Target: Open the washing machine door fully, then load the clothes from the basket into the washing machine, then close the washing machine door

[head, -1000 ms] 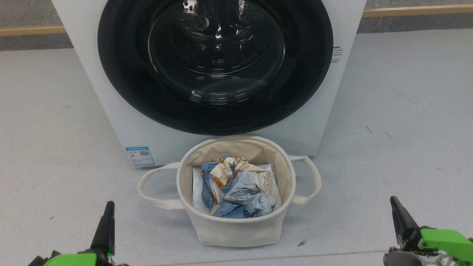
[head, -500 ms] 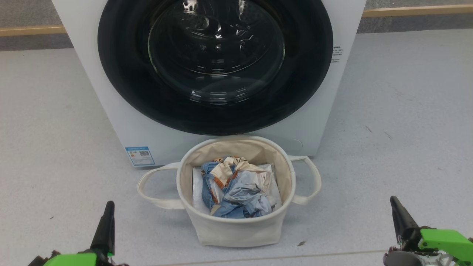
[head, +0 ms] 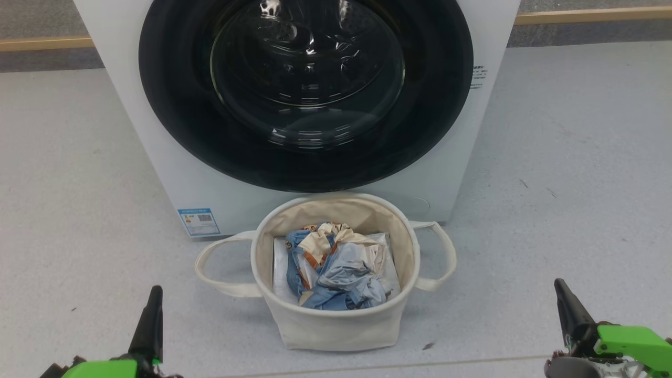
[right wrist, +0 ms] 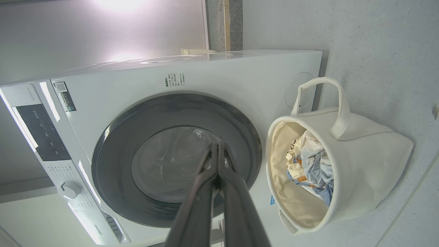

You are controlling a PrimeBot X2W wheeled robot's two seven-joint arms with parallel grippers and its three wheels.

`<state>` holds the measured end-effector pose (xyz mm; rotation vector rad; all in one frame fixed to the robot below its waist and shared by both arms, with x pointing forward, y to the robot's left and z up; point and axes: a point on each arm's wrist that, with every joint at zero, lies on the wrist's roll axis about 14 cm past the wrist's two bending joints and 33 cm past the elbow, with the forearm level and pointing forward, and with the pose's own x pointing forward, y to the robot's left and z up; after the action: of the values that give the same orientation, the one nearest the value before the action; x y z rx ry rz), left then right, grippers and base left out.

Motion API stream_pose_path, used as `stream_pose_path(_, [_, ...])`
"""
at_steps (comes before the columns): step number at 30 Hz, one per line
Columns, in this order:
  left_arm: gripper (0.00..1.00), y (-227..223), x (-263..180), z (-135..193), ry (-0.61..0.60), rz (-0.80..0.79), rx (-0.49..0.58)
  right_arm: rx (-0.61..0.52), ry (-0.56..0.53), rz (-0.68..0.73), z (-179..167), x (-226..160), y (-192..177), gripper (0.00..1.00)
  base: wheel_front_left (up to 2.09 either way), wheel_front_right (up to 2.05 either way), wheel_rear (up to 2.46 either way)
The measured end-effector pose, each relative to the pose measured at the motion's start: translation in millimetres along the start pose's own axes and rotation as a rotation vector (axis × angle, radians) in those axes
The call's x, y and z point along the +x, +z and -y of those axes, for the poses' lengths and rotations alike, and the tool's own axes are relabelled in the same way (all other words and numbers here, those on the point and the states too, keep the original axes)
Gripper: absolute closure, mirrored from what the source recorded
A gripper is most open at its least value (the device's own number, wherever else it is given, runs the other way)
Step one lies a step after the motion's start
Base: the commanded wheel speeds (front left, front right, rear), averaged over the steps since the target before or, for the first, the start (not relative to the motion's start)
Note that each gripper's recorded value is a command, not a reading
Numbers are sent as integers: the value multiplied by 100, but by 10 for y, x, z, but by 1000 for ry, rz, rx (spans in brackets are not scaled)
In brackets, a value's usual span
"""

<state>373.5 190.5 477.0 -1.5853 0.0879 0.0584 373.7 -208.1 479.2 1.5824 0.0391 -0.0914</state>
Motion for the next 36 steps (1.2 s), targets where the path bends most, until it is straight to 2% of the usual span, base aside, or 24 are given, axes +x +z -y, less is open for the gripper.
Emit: stream_pose_path(36, [100,0,0,-1,0,0,1,0,0,1,0,0,1,100,0,0,0])
